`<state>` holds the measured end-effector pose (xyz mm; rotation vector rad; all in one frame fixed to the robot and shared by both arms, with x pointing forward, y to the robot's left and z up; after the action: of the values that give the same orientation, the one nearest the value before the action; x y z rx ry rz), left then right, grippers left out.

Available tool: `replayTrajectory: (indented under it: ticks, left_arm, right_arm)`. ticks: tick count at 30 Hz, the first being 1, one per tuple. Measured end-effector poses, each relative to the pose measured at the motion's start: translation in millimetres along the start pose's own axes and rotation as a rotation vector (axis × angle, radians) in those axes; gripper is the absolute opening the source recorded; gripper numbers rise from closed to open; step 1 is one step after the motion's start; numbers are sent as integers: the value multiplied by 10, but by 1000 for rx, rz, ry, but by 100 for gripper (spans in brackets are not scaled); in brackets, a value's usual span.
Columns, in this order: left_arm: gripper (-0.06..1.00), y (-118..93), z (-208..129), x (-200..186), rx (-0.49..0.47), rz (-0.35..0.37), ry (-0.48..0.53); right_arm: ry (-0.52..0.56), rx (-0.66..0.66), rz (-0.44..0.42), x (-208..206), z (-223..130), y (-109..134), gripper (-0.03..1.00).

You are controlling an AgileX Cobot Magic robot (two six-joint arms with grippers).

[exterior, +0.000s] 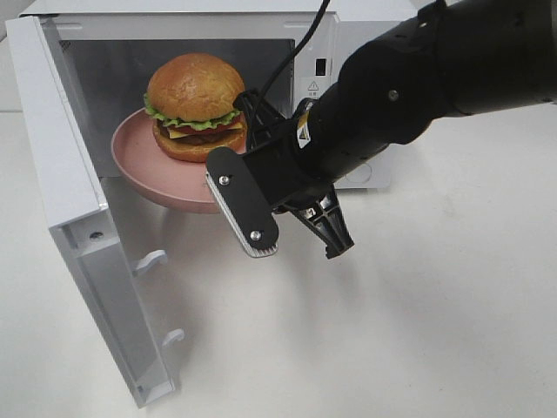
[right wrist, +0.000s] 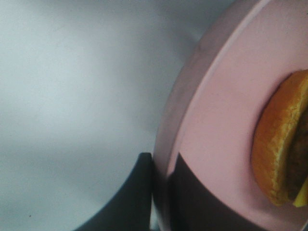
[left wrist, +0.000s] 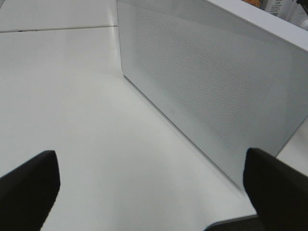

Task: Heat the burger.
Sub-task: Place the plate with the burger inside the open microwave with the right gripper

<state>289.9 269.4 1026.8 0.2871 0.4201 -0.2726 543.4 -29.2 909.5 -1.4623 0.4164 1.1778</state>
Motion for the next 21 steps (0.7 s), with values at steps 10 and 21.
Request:
replayTrajectory:
  ticks: [10,21]
  left_arm:
    - [95,0,0,0,0,0,0]
    - [95,0,0,0,0,0,0]
  right_arm:
    - [19,57,12,226,34,-148,6]
    - [34,101,-11,400,61,-323,6]
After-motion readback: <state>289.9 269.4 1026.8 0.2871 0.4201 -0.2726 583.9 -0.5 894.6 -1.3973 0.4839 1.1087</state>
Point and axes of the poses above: a point on each arm's last joint axis where the gripper is mounted, x pointing out along that axis toward the gripper, y along the wrist's bending axis when the last joint is at zero, z = x × y, the point moved 7 cm from there along x, pointing out along that axis toward the gripper, and after that the axes turned 15 degrees about x, right-handed, at the moved point
